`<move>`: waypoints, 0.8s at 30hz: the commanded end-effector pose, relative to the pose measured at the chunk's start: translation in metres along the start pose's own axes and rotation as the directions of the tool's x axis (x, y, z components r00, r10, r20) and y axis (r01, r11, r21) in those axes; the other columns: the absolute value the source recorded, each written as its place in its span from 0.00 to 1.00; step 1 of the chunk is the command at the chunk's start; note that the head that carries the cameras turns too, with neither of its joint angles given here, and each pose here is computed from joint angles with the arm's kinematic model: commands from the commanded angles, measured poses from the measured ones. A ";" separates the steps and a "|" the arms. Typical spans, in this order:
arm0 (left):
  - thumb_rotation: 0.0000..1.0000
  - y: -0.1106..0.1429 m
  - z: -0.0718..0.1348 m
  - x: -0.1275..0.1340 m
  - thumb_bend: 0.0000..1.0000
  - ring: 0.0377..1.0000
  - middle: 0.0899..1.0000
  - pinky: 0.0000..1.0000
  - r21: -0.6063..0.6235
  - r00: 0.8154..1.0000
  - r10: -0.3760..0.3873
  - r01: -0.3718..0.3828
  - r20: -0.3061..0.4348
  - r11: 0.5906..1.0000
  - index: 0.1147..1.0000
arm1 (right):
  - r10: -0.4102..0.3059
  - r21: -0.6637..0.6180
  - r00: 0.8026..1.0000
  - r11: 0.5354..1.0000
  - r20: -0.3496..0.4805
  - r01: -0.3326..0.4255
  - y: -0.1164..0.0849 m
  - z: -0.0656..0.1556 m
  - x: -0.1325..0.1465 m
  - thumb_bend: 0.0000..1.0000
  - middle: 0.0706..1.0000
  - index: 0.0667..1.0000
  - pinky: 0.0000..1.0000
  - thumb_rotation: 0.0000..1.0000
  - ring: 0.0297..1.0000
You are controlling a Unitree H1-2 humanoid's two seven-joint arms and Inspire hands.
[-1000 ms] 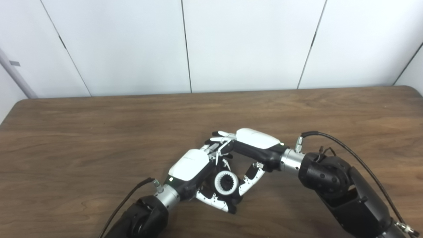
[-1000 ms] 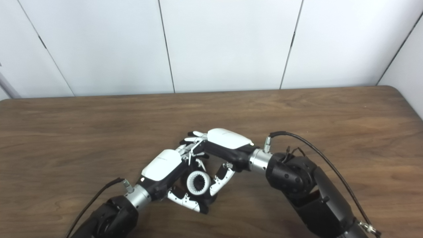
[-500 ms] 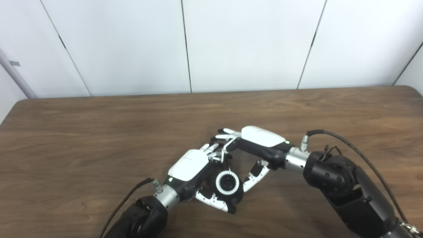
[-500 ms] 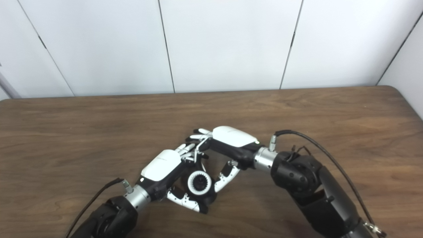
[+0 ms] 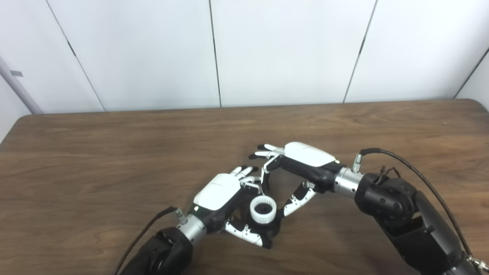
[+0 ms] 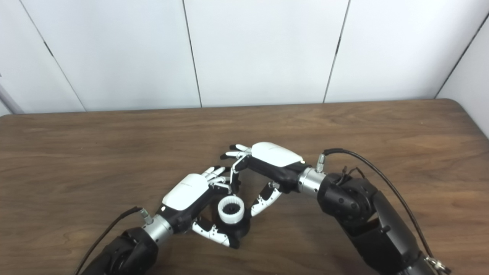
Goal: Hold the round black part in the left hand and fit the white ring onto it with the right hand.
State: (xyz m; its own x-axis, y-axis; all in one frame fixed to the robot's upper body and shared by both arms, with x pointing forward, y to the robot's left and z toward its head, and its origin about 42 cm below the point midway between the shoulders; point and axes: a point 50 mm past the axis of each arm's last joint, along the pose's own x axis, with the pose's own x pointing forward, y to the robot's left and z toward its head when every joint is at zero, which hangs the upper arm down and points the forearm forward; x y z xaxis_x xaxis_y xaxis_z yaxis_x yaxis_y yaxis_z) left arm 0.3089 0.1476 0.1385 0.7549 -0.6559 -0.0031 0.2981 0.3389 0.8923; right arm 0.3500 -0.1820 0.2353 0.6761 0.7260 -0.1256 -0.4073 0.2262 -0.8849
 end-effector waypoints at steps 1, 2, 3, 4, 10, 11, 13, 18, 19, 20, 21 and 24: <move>0.05 0.000 0.000 -0.005 0.52 0.97 0.83 1.00 0.020 0.999 -0.033 0.033 0.003 0.999 0.41 | -0.061 -0.032 0.997 0.998 0.038 0.062 -0.015 0.006 0.001 0.52 0.92 0.44 0.95 0.13 1.00; 0.05 0.000 0.000 -0.005 0.52 0.97 0.83 1.00 0.021 0.999 -0.032 0.032 0.004 0.999 0.41 | -0.061 -0.032 0.997 0.998 0.039 0.062 -0.015 0.006 0.001 0.52 0.92 0.44 0.95 0.13 1.00; 0.05 0.000 0.000 -0.004 0.52 0.97 0.83 1.00 0.021 0.999 -0.033 0.033 0.003 0.999 0.41 | -0.060 -0.030 0.997 0.998 0.039 0.062 -0.015 0.006 0.002 0.52 0.92 0.44 0.95 0.13 1.00; 0.05 -0.001 0.000 -0.004 0.52 0.97 0.83 1.00 0.020 0.999 -0.032 0.032 0.003 0.999 0.41 | -0.060 -0.028 0.997 0.998 0.039 0.061 -0.014 0.006 0.002 0.52 0.92 0.44 0.95 0.13 1.00; 0.05 0.000 0.000 -0.004 0.52 0.97 0.83 1.00 0.021 0.999 -0.032 0.032 0.005 0.999 0.41 | -0.056 -0.016 0.998 0.998 0.035 0.056 -0.015 0.005 0.002 0.52 0.92 0.44 0.96 0.13 1.00; 0.05 0.000 -0.001 -0.004 0.52 0.97 0.82 1.00 0.021 0.999 -0.033 0.033 0.003 0.999 0.41 | -0.050 -0.008 0.998 0.999 0.028 0.050 -0.016 0.004 0.001 0.52 0.92 0.44 0.97 0.13 1.00; 0.05 0.000 -0.002 -0.004 0.52 0.97 0.83 1.00 0.020 0.999 -0.033 0.033 0.001 0.999 0.41 | -0.028 0.002 1.000 1.000 0.009 0.028 -0.019 0.005 -0.001 0.52 0.95 0.44 0.99 0.13 1.00; 0.05 -0.001 -0.003 -0.004 0.52 0.97 0.83 1.00 0.018 1.000 -0.030 0.030 0.000 0.999 0.41 | 0.056 0.004 0.998 0.998 -0.027 -0.055 -0.027 0.004 -0.008 0.90 1.00 0.57 1.00 0.14 1.00; 0.05 -0.001 -0.003 -0.004 0.52 0.97 0.83 1.00 0.018 1.000 -0.029 0.029 0.001 0.999 0.41 | 0.074 0.005 0.997 0.997 -0.037 -0.073 -0.028 0.003 -0.010 0.95 1.00 0.62 1.00 0.16 1.00; 0.05 -0.001 -0.004 -0.004 0.52 0.97 0.83 1.00 0.017 1.000 -0.029 0.029 0.001 0.999 0.41 | 0.095 0.007 0.994 0.996 -0.049 -0.094 -0.030 0.002 -0.011 0.98 1.00 0.67 1.00 0.18 1.00; 0.05 0.000 -0.004 -0.004 0.52 0.97 0.83 1.00 0.018 1.000 -0.029 0.029 0.000 0.999 0.41 | 0.113 0.007 0.992 0.994 -0.063 -0.113 -0.031 0.000 -0.013 0.99 1.00 0.71 1.00 0.21 1.00; 0.05 -0.001 -0.004 -0.004 0.52 0.97 0.83 1.00 0.019 1.000 -0.031 0.031 -0.001 0.999 0.41 | 0.164 0.011 0.982 0.987 -0.093 -0.163 -0.033 -0.003 -0.019 1.00 1.00 0.84 1.00 0.32 1.00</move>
State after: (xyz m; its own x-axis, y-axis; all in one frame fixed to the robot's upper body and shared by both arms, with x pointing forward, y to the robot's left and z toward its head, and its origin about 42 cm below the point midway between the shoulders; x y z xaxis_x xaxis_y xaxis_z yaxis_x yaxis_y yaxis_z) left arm 0.3089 0.1483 0.1381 0.7547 -0.6561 -0.0025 0.2988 0.3403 0.8916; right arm 0.3506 -0.2071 0.2425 0.6587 0.6688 -0.3446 -0.5580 0.1270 -0.8200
